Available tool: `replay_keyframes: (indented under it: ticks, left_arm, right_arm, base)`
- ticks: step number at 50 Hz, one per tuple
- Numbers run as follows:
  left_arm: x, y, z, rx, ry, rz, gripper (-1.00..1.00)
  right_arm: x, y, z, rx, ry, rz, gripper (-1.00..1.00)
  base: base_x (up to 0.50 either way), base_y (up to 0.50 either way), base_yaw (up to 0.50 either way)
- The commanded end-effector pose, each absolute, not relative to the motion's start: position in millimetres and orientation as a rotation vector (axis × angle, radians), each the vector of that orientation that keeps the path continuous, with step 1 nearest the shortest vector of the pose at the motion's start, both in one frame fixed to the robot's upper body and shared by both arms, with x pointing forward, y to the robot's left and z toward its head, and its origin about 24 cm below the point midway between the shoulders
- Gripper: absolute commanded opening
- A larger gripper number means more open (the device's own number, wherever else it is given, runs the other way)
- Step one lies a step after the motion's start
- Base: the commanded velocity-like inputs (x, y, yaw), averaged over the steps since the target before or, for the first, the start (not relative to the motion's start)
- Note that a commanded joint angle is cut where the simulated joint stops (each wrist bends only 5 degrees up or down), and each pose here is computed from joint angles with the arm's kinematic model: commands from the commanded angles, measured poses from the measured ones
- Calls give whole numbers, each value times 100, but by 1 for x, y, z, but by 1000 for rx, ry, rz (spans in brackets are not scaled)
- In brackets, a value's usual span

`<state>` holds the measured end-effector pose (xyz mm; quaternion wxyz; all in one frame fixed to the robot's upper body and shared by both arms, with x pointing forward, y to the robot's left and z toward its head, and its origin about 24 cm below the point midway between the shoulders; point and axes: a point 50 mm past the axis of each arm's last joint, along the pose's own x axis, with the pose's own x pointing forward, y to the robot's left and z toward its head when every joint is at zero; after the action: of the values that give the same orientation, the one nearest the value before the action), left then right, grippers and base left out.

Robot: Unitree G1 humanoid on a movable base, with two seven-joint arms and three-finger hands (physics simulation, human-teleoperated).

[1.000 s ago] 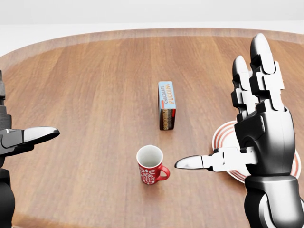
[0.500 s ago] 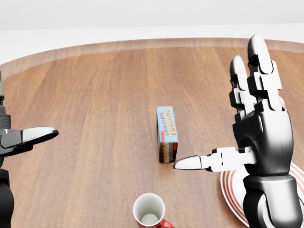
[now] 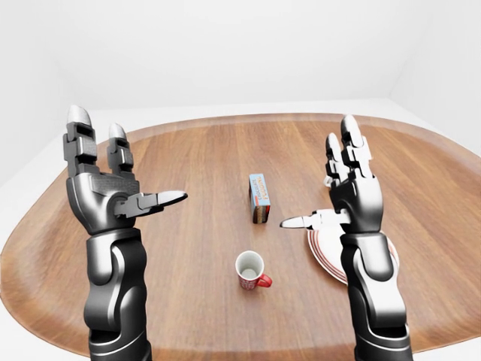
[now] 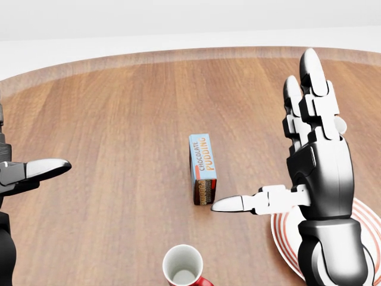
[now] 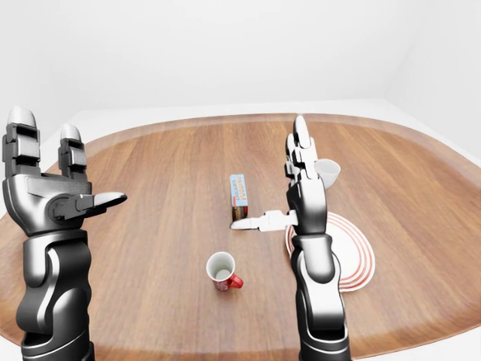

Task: Pick up the red mug and put it on the plate

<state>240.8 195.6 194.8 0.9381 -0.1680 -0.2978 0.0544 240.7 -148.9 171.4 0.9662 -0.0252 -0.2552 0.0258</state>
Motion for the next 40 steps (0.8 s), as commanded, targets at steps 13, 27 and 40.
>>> replay_keyframes:
  ticks: [13,27,40]
  left_arm:
    - [240,195,196,-340,-614,108,100]
    - [237,197,199,-344,-629,114,100]
    - [237,198,197,-342,-621,115,100]
  right_arm:
    - [230,-120,169,-173,-516,177,100]
    - [223,-54,148,-516,-438,618,100]
    - [230,-46,147,-641,-410,659,100]
  base:
    - [0,0,0]
    - [0,0,0]
    - [0,0,0]
